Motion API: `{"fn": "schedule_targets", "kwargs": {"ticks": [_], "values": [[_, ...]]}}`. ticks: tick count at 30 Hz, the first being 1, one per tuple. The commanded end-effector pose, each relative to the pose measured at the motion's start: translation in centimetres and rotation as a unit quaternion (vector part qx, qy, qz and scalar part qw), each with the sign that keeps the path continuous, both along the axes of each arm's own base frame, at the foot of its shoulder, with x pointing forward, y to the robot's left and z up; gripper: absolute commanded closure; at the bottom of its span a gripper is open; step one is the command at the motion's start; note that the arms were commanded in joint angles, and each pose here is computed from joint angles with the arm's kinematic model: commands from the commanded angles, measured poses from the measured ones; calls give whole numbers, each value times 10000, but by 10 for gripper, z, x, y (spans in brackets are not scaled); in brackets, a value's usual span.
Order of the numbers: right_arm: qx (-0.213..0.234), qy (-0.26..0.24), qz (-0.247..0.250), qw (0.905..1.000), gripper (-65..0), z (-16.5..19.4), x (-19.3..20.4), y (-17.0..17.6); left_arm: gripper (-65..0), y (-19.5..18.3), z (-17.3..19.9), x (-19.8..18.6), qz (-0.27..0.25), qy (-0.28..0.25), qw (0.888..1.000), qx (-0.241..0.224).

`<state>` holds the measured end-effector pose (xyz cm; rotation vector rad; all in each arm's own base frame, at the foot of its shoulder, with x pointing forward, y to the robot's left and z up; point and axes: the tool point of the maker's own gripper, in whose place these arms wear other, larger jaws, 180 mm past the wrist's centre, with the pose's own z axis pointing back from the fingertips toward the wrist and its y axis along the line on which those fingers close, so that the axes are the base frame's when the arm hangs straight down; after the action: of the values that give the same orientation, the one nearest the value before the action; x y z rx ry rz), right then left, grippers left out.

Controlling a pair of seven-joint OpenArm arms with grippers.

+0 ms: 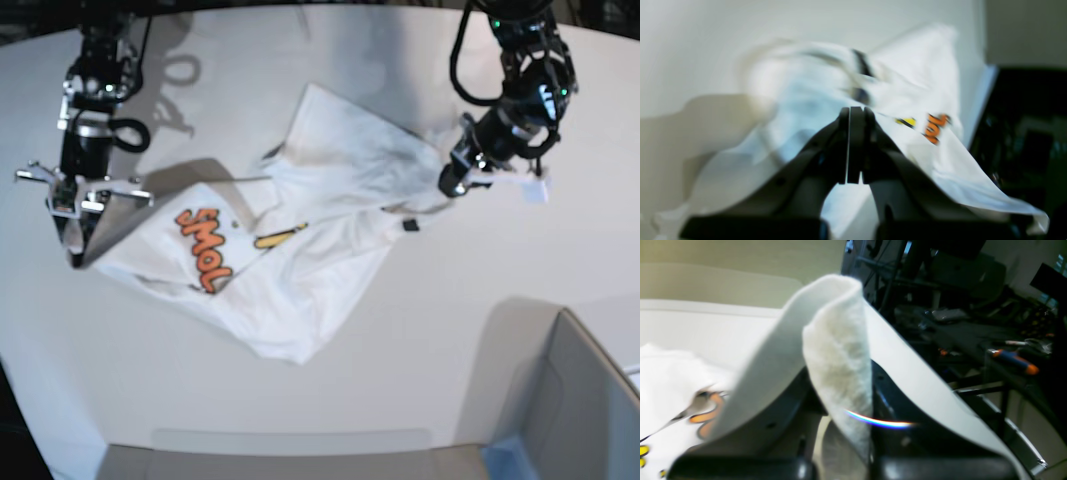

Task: Layout the t-shirt on the table in an organized manner, then fold the t-shirt properly
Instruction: 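Lift the shirt with both grippers and shake it flat, then regrasp the shirt with the left gripper near the collar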

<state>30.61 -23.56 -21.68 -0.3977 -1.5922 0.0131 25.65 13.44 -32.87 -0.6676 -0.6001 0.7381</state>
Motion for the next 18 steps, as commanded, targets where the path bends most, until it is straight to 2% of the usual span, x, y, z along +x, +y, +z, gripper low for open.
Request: {"fn": "schedule_targets", "kwargs": {"ticks": [1, 4, 7, 11, 14, 18], "values": [[-107, -159, 32, 9998, 0, 10, -1, 1, -30, -9, 0, -6, -112, 55, 9999, -61], [-68, 64, -26, 10000, 0, 0, 0, -2, -59, -27, -14, -17, 55, 632, 9974, -341], [-29, 227, -83, 9997, 0, -7, 1, -5, -80, -47, -30, -35, 335, 1465, 9866, -636], [-23, 243, -80, 9997, 0, -7, 1, -5, -86, -73, -33, -45, -127, 1577, 9852, -658], [-23, 243, -80, 9997, 0, -7, 1, -5, -124, -94, -37, -60, -426, 1738, 9811, -736], [-34, 262, -92, 9996, 0, -8, -1, -6, -156, -107, -42, -68, -554, 1709, 9819, -595]]}}
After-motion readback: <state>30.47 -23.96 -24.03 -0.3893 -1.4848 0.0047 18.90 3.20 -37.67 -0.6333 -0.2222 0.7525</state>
